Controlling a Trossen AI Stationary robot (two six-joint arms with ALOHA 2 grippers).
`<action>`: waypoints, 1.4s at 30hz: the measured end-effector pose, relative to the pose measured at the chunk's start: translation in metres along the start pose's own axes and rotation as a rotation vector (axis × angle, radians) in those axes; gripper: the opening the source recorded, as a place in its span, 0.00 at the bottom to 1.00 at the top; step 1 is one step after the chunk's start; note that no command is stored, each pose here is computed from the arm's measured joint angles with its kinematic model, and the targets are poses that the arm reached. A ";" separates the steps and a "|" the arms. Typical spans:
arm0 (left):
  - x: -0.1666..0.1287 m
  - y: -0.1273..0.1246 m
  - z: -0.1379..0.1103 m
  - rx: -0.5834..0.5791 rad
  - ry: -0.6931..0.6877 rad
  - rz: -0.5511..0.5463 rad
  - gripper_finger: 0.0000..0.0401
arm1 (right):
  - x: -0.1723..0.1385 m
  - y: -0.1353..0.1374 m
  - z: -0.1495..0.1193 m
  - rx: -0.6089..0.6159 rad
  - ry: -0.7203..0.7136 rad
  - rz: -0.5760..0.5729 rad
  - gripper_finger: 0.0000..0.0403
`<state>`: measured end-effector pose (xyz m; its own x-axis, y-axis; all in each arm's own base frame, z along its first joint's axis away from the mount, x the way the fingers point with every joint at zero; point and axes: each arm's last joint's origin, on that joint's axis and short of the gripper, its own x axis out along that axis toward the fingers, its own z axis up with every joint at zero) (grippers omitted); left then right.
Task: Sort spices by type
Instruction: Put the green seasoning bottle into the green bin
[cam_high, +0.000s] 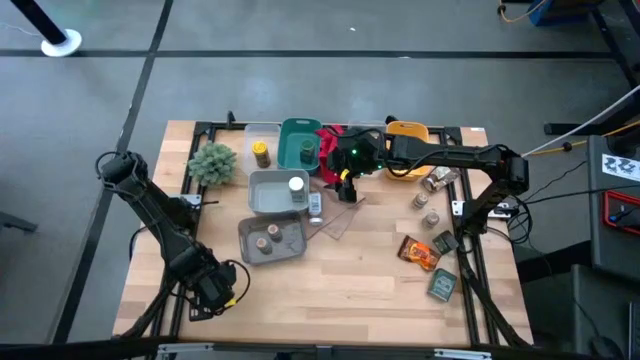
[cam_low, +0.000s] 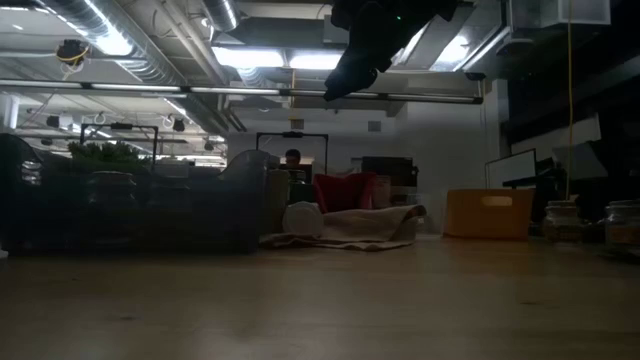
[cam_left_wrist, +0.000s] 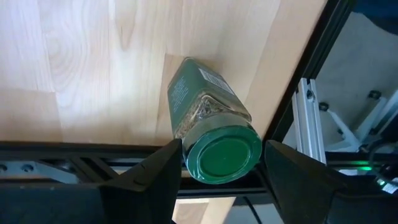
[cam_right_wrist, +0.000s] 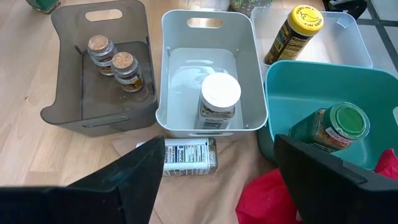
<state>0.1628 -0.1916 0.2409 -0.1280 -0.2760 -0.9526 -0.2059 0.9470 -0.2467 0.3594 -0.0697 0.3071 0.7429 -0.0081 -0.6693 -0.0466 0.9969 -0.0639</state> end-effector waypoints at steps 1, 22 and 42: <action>0.000 0.000 0.000 0.005 0.000 0.000 0.53 | 0.000 0.000 0.000 0.000 0.000 0.000 0.75; 0.000 -0.001 0.001 -0.022 -0.004 -0.016 0.53 | 0.000 0.000 0.000 0.000 0.000 -0.001 0.75; 0.001 -0.002 -0.002 -0.143 0.005 -0.004 0.55 | 0.000 0.000 0.000 0.000 0.000 0.000 0.75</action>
<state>0.1608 -0.1938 0.2410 -0.1314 -0.2808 -0.9507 -0.3427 0.9128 -0.2222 0.3594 -0.0699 0.3072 0.7432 -0.0085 -0.6691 -0.0462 0.9969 -0.0640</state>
